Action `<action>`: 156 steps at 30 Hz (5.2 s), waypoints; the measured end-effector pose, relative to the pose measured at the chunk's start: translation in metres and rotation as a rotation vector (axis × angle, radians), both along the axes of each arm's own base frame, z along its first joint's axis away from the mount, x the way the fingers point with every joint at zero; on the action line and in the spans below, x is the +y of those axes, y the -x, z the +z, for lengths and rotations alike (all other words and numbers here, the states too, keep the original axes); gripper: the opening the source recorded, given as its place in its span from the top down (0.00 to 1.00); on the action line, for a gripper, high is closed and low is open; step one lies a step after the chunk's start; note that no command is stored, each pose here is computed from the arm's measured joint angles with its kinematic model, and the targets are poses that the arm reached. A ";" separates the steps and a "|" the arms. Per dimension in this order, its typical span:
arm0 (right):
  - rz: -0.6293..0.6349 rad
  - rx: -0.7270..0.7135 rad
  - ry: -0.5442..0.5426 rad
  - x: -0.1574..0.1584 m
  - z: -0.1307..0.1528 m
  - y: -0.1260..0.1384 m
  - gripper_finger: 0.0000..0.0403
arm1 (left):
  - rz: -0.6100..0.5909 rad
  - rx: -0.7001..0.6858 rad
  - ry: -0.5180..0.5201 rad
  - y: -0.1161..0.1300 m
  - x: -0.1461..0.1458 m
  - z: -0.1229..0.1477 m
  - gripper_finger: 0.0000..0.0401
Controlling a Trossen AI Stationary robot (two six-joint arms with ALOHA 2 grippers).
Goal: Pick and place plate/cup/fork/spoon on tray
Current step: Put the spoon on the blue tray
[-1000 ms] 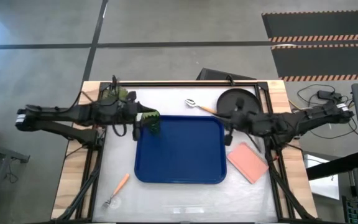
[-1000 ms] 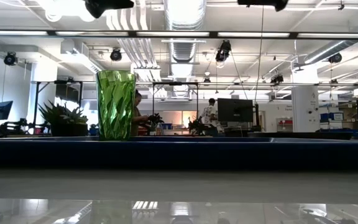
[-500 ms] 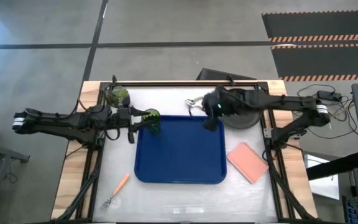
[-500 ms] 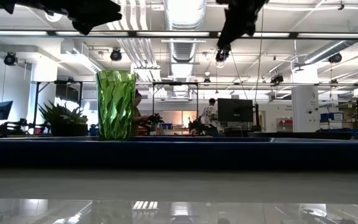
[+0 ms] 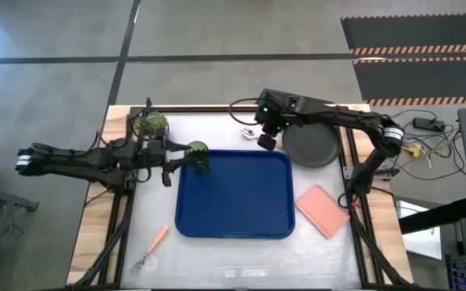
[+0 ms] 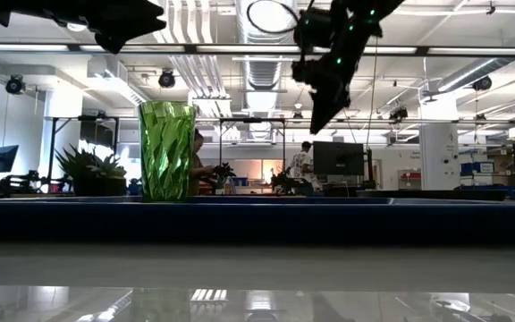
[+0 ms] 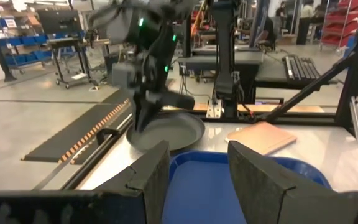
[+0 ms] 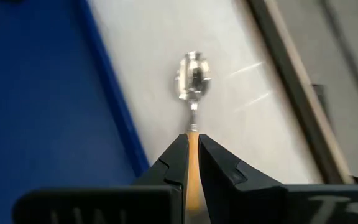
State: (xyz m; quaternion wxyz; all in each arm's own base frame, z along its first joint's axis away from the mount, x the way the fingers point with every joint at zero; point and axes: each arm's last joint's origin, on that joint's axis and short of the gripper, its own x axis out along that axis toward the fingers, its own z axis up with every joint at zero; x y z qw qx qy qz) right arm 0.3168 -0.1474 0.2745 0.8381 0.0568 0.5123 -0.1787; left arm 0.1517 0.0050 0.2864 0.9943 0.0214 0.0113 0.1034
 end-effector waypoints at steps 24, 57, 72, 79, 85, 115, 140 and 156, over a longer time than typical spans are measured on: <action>0.159 0.012 -0.027 -0.038 -0.082 -0.019 0.50 | 0.002 -0.049 -0.020 0.014 0.000 0.002 0.64; 0.046 -0.059 -0.036 -0.048 -0.150 0.019 0.76 | 0.003 -0.050 -0.018 0.013 0.000 0.002 0.64; 0.021 -0.152 0.005 -0.055 -0.115 0.007 0.92 | 0.002 -0.055 -0.018 0.014 0.000 0.003 0.64; -0.089 -0.244 0.044 -0.055 -0.059 0.004 0.92 | 0.003 -0.054 -0.018 0.014 0.000 0.003 0.64; -0.301 -0.351 -0.098 -0.041 -0.008 0.007 0.92 | 0.003 -0.054 -0.018 0.014 0.000 0.003 0.64; -0.916 -0.157 -0.326 0.208 -0.065 -0.028 0.91 | 0.003 -0.040 -0.040 0.012 0.000 0.002 0.64; -1.307 -0.061 -0.114 0.243 -0.120 -0.006 0.92 | 0.006 -0.040 -0.147 0.016 0.000 0.004 0.64; -1.248 0.007 -0.052 0.244 -0.141 -0.009 0.90 | 0.006 -0.046 -0.147 0.018 0.000 0.005 0.64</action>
